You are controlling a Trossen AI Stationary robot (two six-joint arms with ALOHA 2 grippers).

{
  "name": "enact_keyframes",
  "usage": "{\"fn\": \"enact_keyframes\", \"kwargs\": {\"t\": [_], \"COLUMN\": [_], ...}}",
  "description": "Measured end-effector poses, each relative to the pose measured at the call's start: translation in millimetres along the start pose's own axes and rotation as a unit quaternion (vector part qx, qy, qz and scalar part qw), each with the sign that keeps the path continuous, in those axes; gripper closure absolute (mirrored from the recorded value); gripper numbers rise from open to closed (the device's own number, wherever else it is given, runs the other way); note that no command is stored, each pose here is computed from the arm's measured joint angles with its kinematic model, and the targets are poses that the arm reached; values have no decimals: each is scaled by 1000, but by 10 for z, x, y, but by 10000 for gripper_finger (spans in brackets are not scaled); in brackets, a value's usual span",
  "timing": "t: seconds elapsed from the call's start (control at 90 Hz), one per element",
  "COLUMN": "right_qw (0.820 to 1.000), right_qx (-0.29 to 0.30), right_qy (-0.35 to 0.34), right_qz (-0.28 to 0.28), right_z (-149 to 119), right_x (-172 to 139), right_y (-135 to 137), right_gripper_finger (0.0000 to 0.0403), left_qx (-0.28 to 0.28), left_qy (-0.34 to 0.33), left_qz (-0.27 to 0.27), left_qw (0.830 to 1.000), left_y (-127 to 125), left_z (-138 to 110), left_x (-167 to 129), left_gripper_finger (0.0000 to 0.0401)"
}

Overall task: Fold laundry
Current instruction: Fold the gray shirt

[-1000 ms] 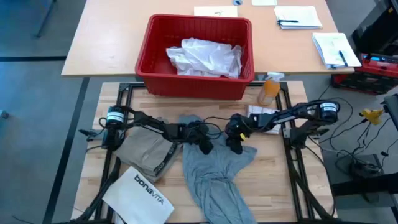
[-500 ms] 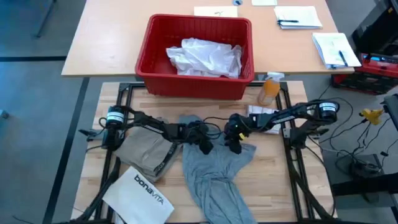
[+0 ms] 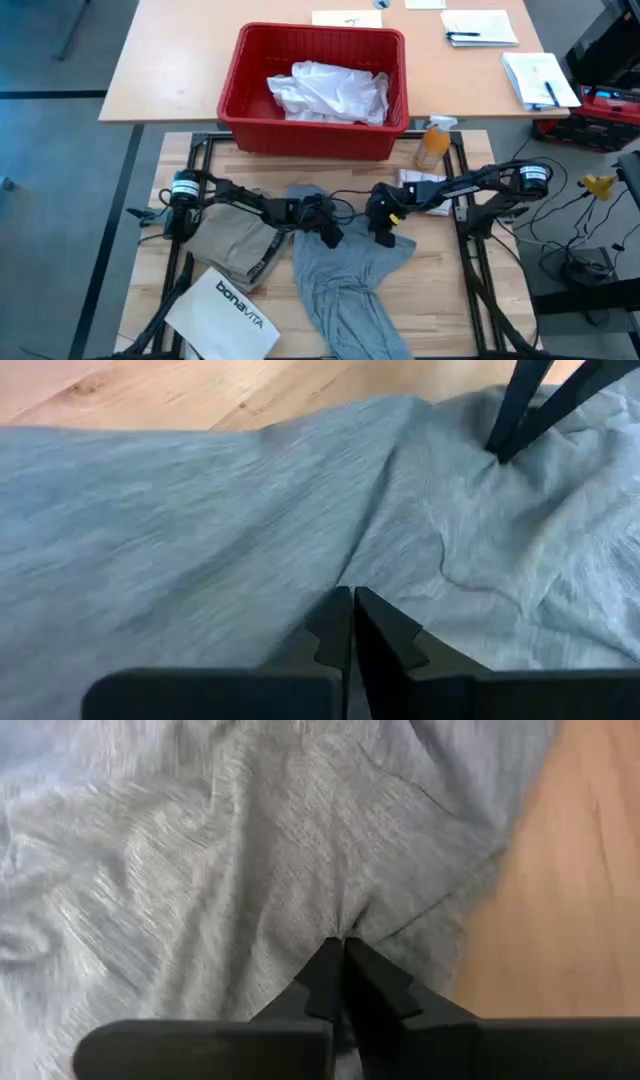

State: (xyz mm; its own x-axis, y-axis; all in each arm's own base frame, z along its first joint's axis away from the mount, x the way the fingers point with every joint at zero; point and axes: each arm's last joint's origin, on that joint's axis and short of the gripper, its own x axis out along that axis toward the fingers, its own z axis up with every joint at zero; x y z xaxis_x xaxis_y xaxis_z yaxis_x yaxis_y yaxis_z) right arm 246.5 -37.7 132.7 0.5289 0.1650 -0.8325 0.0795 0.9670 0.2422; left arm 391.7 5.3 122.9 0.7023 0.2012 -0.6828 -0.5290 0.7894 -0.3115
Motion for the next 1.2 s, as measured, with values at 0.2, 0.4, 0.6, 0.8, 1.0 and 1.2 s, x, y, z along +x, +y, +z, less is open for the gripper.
{"fn": "enact_keyframes", "kwargs": {"t": [0.2, 0.4, 0.6, 0.8, 1.0, 1.2], "right_qw": [999, 999, 999, 999, 995, 991], "right_qx": [-9, -12, -20, -23, -20, -17], "right_qy": [-33, -25, -20, -23, -20, -24], "right_qz": [1, -17, -28, -42, -96, -132], "right_z": [44, 17, 5, 8, 5, 8], "right_x": [-232, -295, -299, -257, -232, -249], "right_y": [63, 65, 59, 30, -11, -32], "right_gripper_finger": [403, 403, 403, 403, 403, 403], "left_qx": [0, -2, -8, -17, 2, 25], "left_qy": [-4, -6, -15, -45, -84, -99], "left_qz": [6, 9, 3, -20, -45, -52], "left_qw": [1000, 1000, 1000, 999, 995, 993], "left_y": [4, 6, -6, -57, -222, -288], "left_z": [2, 3, 20, 91, 330, 428], "left_x": [0, 0, 0, -6, -49, -73], "left_gripper_finger": [401, 401, 401, 401, 401, 401]}}
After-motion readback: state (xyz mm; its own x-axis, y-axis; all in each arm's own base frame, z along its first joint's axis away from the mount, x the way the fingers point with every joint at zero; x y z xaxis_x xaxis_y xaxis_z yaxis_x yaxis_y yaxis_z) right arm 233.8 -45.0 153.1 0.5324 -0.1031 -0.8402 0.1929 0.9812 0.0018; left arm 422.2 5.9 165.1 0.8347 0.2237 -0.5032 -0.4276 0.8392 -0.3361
